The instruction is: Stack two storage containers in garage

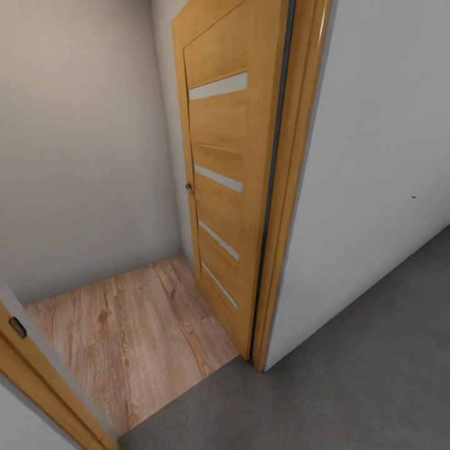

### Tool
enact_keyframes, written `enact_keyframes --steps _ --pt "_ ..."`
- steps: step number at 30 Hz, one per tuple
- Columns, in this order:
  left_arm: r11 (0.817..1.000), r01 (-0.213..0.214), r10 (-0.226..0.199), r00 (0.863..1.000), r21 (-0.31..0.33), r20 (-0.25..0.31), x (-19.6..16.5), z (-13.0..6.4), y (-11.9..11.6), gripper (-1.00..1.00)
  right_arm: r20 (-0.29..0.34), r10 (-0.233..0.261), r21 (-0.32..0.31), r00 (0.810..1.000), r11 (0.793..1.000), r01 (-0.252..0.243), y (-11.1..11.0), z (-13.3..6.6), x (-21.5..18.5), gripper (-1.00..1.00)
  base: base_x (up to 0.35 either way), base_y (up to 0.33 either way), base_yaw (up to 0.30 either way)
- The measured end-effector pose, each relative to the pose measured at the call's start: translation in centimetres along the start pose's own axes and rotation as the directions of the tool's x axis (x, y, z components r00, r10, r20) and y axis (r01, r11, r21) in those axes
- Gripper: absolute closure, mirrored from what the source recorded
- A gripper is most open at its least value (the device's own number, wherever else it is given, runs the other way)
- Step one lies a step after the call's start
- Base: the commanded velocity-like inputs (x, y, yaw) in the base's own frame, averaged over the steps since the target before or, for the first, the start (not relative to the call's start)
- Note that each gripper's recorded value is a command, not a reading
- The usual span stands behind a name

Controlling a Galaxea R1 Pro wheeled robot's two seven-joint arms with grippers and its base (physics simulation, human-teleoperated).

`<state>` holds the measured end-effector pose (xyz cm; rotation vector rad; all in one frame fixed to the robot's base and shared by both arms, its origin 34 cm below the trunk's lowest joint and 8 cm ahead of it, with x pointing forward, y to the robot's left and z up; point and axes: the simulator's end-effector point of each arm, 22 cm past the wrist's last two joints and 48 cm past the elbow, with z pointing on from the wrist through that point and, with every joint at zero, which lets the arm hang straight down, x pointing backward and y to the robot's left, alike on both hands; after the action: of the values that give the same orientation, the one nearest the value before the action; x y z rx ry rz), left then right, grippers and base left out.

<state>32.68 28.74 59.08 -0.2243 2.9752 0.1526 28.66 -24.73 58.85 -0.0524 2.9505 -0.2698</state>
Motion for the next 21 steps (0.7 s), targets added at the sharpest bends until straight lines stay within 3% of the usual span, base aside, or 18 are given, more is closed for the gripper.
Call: enact_keyframes --steps 21 --pt "1.0 0.0 0.0 1.0 0.0 0.0 0.0 0.0 0.01 -1.0 -0.001 0.0 0.002 1.0 1.0 0.0 -0.12 0.02 0.03 -1.0 0.316 0.0 0.0"
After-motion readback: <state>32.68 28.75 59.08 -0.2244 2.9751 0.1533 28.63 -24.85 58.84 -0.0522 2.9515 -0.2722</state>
